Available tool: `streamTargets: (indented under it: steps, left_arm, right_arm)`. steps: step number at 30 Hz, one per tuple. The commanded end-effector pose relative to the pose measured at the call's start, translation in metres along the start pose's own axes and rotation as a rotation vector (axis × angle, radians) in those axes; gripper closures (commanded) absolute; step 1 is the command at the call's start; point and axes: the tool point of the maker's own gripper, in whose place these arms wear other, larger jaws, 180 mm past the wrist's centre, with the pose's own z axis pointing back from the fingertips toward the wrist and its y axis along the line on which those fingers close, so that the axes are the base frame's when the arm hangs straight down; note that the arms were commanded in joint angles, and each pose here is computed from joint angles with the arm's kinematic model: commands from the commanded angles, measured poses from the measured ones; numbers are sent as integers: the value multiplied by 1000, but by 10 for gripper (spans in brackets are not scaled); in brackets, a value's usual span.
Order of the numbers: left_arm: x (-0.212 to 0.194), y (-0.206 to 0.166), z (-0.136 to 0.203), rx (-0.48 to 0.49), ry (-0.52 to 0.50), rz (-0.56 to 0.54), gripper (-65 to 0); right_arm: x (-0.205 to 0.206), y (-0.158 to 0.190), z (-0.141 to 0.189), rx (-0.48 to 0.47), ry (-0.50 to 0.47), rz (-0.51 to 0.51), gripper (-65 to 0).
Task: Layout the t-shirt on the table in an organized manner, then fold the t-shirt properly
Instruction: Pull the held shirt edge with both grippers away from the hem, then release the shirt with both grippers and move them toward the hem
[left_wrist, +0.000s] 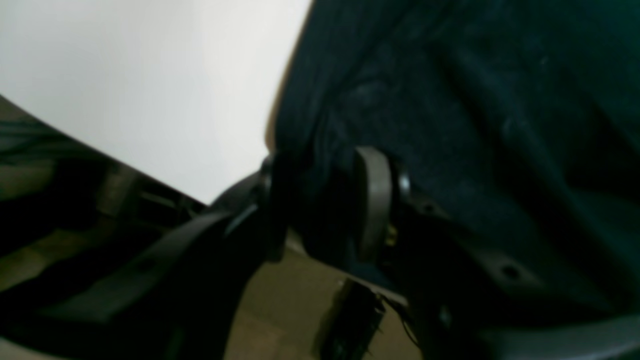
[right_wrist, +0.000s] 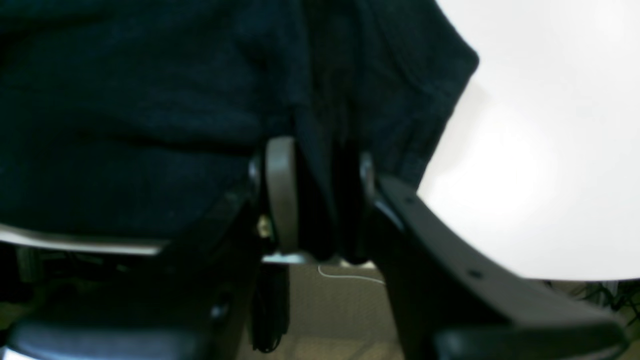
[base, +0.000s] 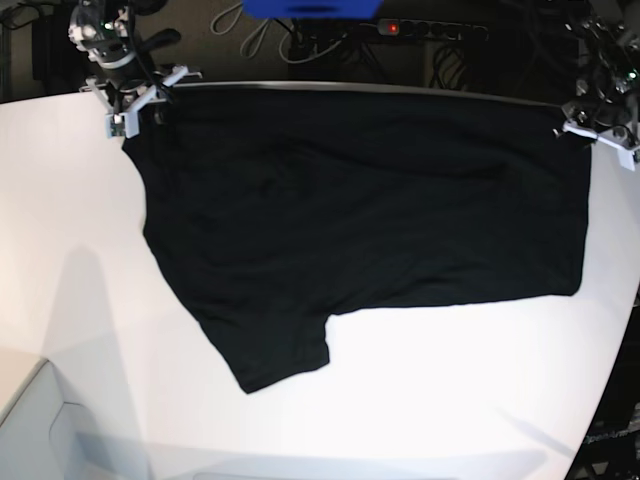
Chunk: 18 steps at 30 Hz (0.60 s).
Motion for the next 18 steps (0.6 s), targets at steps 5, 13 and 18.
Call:
streamTargets:
  steps: [5,13,18]
  left_arm:
    - [25,-1,11,4,-71,-32,-211]
    - [44,-8,19,0,-125,-58,-210]
    - [70,-19,26,-14,-197,-73,-212]
  right_arm:
    - [-16,-6,4,-18,70,15,-173]
    - [8,-4,8,-17,7,32,-202]
    - [17,-3,9,-17,-17,39,-317]
